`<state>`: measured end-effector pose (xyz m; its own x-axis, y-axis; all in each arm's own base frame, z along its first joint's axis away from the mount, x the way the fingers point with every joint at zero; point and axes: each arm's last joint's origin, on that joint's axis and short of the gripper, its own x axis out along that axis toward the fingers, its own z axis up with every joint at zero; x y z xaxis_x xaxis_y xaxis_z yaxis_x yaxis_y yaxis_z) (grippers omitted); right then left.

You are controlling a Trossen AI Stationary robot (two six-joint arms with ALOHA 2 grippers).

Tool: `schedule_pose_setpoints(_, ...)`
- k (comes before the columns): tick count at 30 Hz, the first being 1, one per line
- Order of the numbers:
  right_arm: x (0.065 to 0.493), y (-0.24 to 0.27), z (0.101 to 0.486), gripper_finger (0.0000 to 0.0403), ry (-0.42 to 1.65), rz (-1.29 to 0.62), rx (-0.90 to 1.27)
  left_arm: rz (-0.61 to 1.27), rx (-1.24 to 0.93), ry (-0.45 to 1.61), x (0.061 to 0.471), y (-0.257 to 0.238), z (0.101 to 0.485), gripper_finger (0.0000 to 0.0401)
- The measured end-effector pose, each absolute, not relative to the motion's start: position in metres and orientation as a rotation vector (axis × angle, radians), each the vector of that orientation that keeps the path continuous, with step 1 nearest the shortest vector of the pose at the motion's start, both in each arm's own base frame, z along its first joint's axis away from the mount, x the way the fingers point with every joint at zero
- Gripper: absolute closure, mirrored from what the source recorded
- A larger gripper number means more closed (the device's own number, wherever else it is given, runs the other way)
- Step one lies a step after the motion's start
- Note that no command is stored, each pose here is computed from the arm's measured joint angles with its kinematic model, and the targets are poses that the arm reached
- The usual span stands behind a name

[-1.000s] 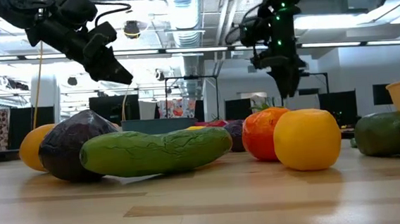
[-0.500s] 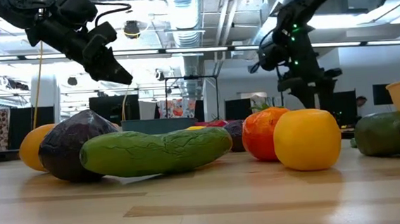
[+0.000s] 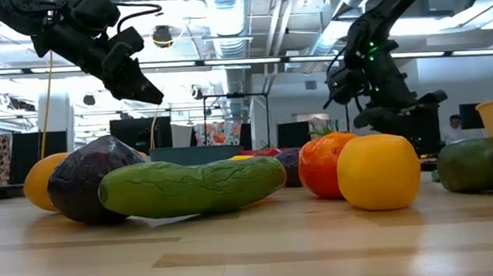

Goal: Sort produce into baskets
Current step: Put the green chili pepper into the blue bin

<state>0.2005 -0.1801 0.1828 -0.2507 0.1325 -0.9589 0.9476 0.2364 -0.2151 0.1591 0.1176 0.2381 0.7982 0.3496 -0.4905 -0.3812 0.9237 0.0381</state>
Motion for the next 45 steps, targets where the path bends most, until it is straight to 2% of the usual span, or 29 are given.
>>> schedule_pose_setpoints(14,0.223,-0.127,0.169,0.0111,1.687,-1.078,1.012,0.393,-0.063,0.514,0.159,0.118,0.238,0.0202)
schedule_pose_setpoints(32,0.255,-0.066,0.167,0.0114,1.597,-1.105,0.943,0.392,-0.060,0.515,0.159,0.118,0.238,0.0202)
schedule_pose_setpoints(38,0.257,-0.050,0.164,0.0121,1.594,-1.116,0.923,0.392,-0.060,0.515,0.159,0.118,0.238,0.0202)
schedule_pose_setpoints(45,0.246,-0.033,0.141,0.0122,1.618,-1.112,0.948,0.391,-0.060,0.515,0.159,0.118,0.238,0.0202)
